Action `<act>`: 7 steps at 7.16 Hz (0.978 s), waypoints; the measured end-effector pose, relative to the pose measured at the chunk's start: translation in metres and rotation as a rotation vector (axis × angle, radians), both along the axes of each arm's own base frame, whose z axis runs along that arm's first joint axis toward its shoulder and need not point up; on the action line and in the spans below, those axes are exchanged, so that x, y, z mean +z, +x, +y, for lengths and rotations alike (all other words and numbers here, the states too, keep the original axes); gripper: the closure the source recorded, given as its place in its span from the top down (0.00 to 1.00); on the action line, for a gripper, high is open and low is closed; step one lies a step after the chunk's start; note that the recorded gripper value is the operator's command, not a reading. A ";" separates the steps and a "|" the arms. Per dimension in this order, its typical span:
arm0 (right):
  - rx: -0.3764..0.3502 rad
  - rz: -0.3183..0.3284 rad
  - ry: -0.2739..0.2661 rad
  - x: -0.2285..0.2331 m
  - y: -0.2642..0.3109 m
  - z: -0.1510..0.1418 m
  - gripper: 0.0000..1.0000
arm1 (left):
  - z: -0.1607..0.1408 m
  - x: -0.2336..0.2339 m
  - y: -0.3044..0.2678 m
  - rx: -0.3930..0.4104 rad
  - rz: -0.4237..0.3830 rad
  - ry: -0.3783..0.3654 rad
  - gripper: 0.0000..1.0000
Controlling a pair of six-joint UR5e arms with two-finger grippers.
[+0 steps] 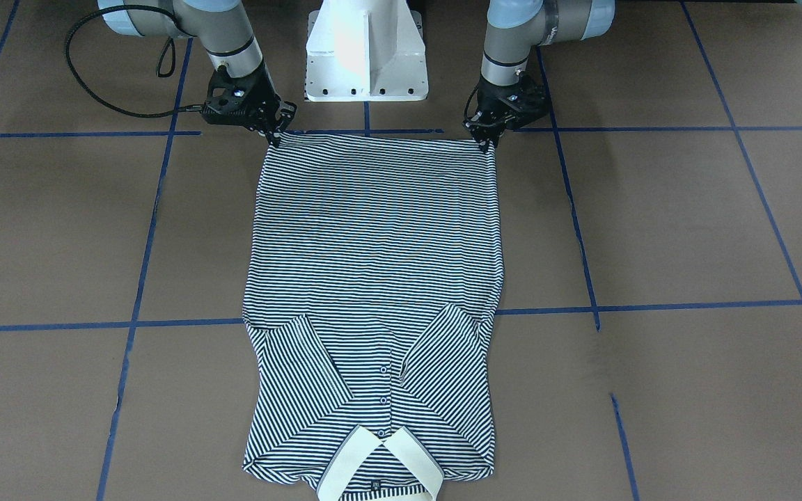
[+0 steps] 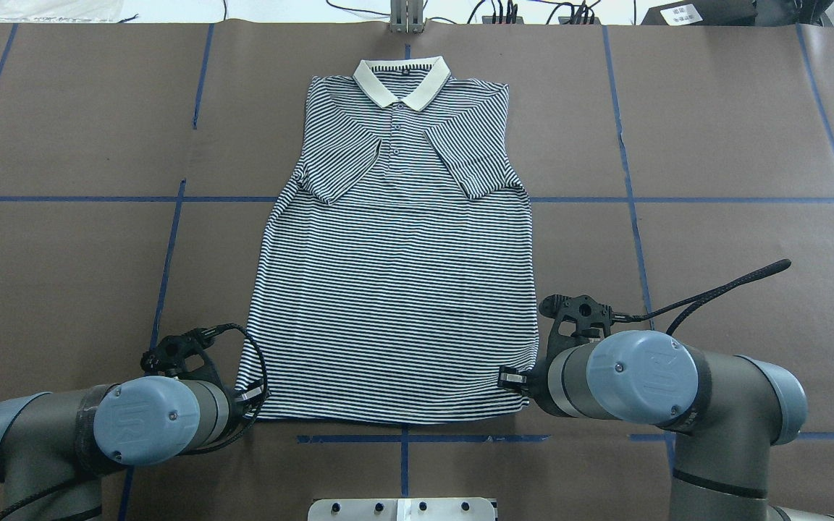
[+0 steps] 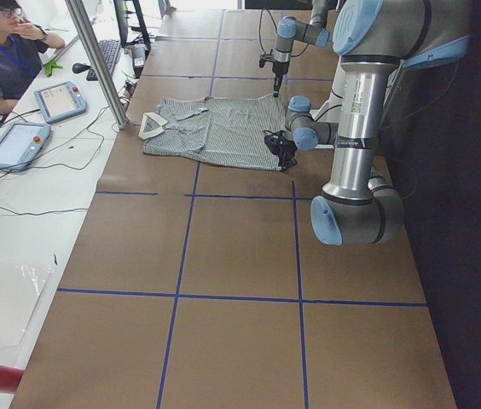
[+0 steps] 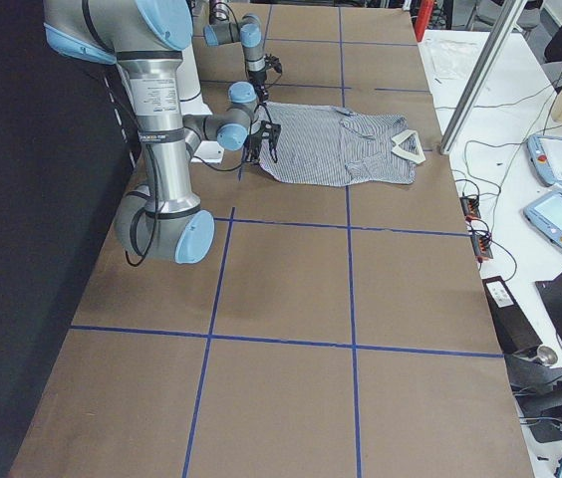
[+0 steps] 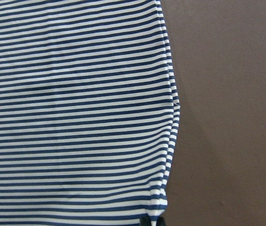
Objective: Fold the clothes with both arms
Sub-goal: 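Grasp the hem corners with both grippers, then lift the hem with both grippers and fold it toward the collar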
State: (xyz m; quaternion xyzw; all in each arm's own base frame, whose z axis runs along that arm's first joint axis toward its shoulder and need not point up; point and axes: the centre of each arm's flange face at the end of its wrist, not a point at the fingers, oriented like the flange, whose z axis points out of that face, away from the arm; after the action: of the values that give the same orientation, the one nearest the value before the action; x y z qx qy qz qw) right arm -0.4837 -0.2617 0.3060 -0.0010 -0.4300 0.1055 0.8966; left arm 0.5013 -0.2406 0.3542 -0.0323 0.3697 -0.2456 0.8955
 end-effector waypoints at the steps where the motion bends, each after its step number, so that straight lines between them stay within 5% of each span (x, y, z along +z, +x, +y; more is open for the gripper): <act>1: 0.001 0.000 0.000 0.000 0.000 -0.001 0.00 | 0.000 -0.005 -0.002 -0.001 0.010 0.003 0.00; 7: -0.067 -0.053 0.004 -0.013 0.039 0.023 0.00 | 0.021 -0.073 -0.054 0.022 0.055 0.007 0.00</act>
State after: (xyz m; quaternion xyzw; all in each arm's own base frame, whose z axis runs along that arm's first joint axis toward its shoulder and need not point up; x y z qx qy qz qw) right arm -0.4443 -0.2387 0.2929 -0.0163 -0.4534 0.0742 0.8881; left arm 0.4471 -0.2198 0.2812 -0.0398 0.3948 -0.2335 0.8877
